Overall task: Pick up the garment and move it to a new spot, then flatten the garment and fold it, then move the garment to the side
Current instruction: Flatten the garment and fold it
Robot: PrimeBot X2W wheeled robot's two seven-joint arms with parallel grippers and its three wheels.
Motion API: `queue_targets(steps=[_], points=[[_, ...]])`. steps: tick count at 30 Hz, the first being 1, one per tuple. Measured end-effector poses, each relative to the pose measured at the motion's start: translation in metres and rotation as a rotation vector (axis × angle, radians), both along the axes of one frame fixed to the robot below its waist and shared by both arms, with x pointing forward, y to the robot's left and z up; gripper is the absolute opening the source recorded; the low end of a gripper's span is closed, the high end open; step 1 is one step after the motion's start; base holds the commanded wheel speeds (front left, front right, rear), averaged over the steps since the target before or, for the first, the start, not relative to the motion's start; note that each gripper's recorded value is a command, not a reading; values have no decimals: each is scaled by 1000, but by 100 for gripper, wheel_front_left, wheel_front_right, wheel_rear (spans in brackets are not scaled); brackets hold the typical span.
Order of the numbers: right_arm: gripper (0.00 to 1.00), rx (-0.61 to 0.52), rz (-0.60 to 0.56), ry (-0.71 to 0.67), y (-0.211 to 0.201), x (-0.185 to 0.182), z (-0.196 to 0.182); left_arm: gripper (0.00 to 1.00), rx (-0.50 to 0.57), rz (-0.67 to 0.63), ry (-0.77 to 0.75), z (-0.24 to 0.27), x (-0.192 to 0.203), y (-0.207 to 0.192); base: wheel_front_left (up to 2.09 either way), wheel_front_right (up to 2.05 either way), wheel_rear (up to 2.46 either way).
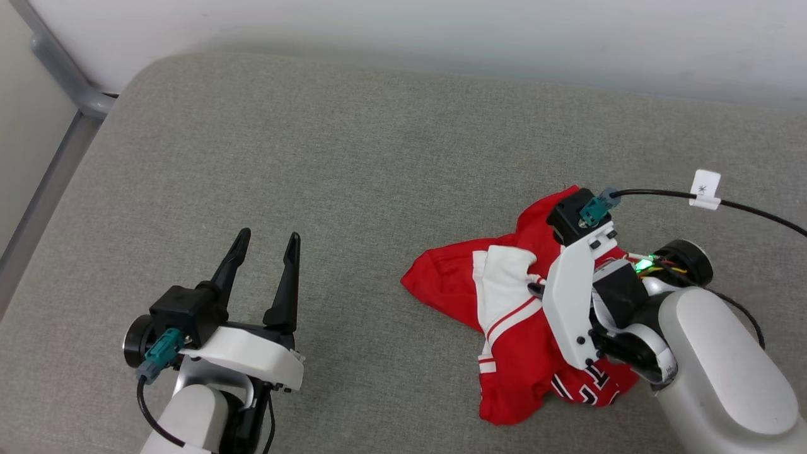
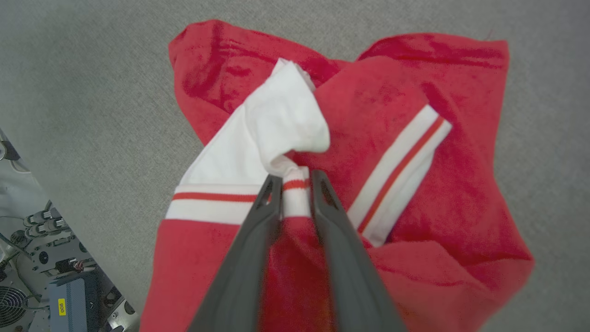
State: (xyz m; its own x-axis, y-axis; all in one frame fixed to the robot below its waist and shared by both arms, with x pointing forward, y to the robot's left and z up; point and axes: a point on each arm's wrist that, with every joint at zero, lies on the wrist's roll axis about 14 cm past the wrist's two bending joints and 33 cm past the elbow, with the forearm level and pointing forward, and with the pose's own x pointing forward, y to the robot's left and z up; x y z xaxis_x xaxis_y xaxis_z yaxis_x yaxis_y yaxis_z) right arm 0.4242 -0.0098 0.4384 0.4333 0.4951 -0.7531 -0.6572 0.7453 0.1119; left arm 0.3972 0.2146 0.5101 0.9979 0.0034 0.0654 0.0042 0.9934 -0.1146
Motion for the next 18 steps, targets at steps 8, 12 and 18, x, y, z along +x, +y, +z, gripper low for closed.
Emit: queue_targets(steps=[8, 12, 18], points=[[0, 118, -133, -243, -25, 36, 58, 100, 5, -19, -21, 5, 3, -6, 0, 0, 0], [0, 167, -322, -374, -76, 59, 88, 100, 1, -37, -26, 6, 5, -13, 0, 0, 0], [0, 174, -671, -396, -174, 45, 73, 100, -6, -65, -24, 4, 7, -23, 0, 0, 0]])
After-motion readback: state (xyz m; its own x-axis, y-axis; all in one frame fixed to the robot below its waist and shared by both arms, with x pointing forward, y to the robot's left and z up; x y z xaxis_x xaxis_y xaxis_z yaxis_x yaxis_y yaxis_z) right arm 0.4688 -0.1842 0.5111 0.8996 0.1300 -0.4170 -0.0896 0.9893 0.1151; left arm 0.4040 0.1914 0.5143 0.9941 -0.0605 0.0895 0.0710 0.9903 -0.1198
